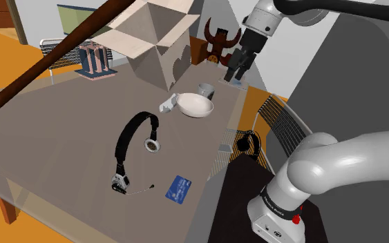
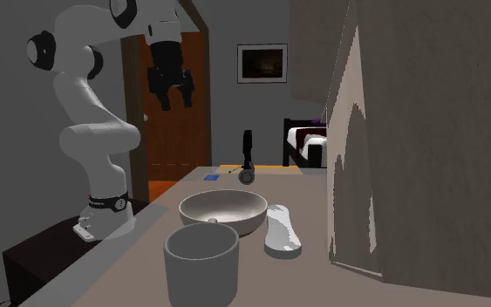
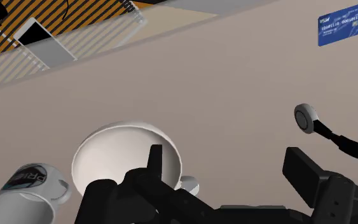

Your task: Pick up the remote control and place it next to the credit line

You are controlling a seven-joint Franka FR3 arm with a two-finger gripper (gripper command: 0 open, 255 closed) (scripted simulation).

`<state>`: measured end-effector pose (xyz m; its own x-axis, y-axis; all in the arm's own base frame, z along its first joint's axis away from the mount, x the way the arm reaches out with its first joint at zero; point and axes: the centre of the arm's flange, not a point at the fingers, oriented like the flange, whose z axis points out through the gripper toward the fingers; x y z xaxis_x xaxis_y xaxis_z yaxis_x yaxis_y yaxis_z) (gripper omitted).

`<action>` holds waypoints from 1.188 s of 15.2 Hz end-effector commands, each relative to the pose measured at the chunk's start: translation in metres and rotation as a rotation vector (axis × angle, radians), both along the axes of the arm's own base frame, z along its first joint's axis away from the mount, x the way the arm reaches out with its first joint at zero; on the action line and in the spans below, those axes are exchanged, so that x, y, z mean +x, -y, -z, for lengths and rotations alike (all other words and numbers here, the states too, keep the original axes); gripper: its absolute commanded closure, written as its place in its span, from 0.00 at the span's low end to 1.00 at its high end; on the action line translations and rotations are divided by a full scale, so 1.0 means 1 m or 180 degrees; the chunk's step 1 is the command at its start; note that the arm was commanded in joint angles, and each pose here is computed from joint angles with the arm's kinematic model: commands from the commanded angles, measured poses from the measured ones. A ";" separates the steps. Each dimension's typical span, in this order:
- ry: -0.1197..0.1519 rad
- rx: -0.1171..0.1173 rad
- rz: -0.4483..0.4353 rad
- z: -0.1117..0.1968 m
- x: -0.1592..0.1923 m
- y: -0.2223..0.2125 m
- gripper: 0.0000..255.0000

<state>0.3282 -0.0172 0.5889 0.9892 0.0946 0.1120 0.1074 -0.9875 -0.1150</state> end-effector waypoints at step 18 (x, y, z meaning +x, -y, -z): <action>-0.0283 -0.0126 0.1569 0.135 0.170 -0.080 0.00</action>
<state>0.4850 0.0604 0.4623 0.9351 -0.3525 0.0353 -0.3498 -0.9344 -0.0669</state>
